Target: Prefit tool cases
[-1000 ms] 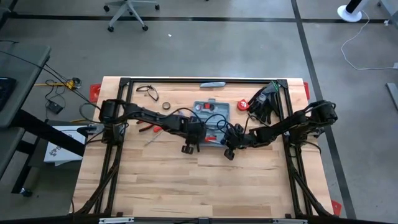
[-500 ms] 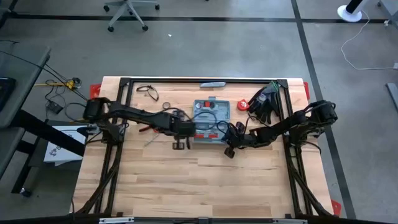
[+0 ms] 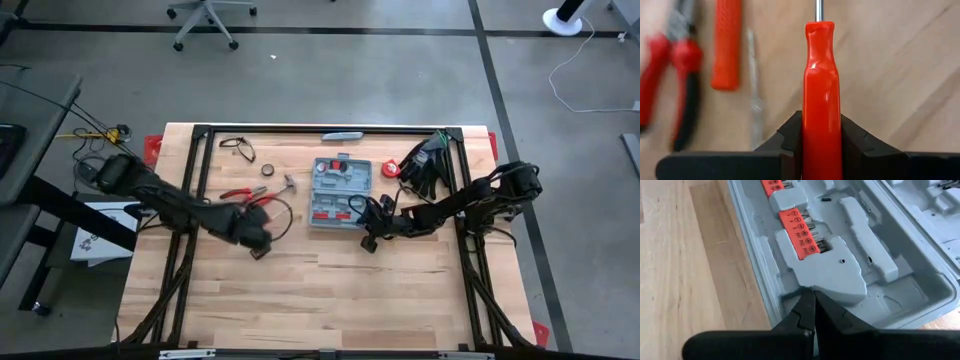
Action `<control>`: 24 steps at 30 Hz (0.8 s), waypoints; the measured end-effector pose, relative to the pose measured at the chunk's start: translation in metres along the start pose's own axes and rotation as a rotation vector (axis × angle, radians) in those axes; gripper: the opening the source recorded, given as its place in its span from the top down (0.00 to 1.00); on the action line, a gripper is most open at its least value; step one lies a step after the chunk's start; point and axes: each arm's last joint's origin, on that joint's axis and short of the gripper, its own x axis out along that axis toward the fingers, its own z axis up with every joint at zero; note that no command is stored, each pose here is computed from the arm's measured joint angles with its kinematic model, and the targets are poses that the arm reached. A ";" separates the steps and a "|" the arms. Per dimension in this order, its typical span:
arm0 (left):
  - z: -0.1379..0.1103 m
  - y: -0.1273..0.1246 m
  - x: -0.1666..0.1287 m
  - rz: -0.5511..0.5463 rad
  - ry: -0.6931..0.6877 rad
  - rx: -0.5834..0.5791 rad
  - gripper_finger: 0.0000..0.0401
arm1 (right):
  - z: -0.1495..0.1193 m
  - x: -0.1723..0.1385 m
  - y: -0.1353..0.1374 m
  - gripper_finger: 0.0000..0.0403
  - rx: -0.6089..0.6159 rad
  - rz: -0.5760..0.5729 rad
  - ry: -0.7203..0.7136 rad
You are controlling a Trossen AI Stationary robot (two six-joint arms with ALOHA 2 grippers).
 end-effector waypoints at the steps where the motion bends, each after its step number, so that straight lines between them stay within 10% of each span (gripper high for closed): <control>1: -0.004 0.000 0.001 0.005 0.011 -0.012 0.84 | 0.000 -0.001 0.000 1.00 -0.006 0.001 -0.002; 11: -0.009 0.004 0.000 0.078 -0.003 -0.015 0.49 | 0.017 -0.019 -0.003 1.00 -0.017 0.032 -0.082; 24: 0.008 0.006 -0.007 0.189 -0.245 0.004 0.53 | 0.027 -0.023 -0.012 1.00 0.017 0.010 -0.120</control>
